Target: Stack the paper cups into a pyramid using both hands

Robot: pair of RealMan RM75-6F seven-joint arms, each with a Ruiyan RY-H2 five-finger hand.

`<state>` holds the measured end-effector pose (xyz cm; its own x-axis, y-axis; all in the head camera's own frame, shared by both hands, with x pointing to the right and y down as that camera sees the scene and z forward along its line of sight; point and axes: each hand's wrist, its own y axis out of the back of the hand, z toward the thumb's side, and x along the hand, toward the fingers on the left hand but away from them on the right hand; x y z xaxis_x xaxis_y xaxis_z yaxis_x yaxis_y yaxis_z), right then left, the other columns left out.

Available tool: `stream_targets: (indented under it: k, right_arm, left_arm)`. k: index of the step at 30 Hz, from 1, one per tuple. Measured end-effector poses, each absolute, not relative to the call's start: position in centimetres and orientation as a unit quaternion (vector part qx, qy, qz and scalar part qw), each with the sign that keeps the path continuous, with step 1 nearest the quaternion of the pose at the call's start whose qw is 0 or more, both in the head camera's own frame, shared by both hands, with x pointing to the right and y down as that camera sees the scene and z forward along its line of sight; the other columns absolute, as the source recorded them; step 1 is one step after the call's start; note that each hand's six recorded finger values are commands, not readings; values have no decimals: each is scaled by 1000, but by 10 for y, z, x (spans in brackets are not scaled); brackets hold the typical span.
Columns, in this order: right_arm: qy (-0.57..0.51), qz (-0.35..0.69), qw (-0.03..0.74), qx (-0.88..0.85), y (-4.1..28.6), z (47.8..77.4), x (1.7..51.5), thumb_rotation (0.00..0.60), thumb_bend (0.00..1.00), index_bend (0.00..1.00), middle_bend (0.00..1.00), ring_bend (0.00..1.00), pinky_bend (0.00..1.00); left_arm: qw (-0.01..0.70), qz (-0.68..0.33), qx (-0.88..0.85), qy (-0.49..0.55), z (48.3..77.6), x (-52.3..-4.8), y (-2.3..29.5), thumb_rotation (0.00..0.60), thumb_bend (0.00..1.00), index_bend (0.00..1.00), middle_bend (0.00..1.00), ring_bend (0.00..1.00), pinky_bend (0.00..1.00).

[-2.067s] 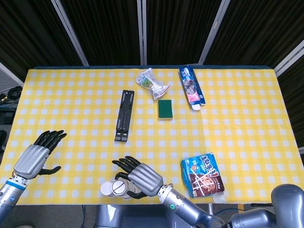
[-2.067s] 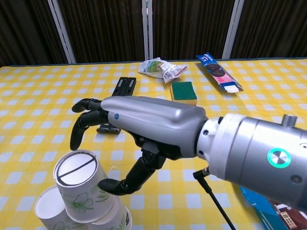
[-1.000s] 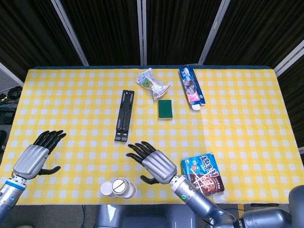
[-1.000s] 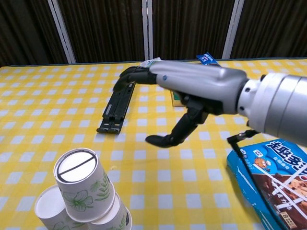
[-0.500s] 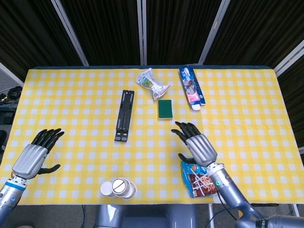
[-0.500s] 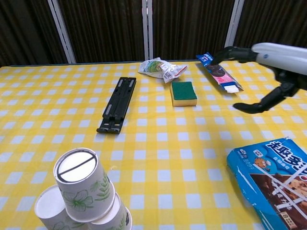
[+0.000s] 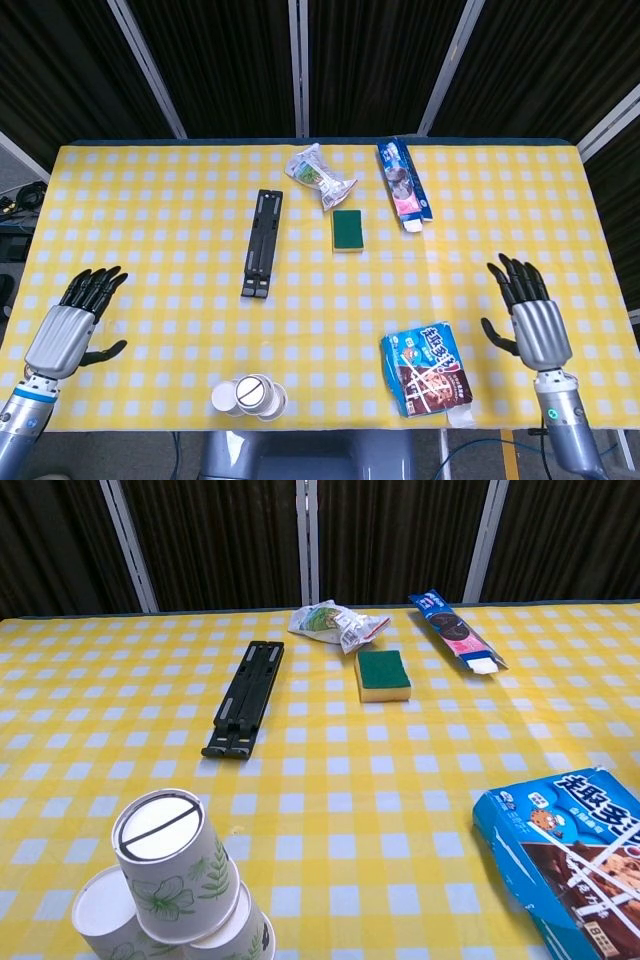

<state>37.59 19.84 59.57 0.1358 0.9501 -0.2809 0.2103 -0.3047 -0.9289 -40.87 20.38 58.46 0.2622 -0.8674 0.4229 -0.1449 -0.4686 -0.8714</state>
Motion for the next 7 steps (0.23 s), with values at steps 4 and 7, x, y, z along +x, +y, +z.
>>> stream_targets:
  k: [4, 7]
  right_arm:
    - [-453, 482, 380, -646, 212, 598, 389, 600, 228, 83, 0, 0, 0]
    - [-455, 475, 390, -645, 215, 596, 391, 600, 228, 82, 0, 0, 0]
  left_arm:
    - [374, -493, -696, 365, 587, -411, 203, 600, 191, 0, 0, 0, 0]
    - [376, -492, -692, 372, 586, -413, 203, 600, 190, 0, 0, 0, 0]
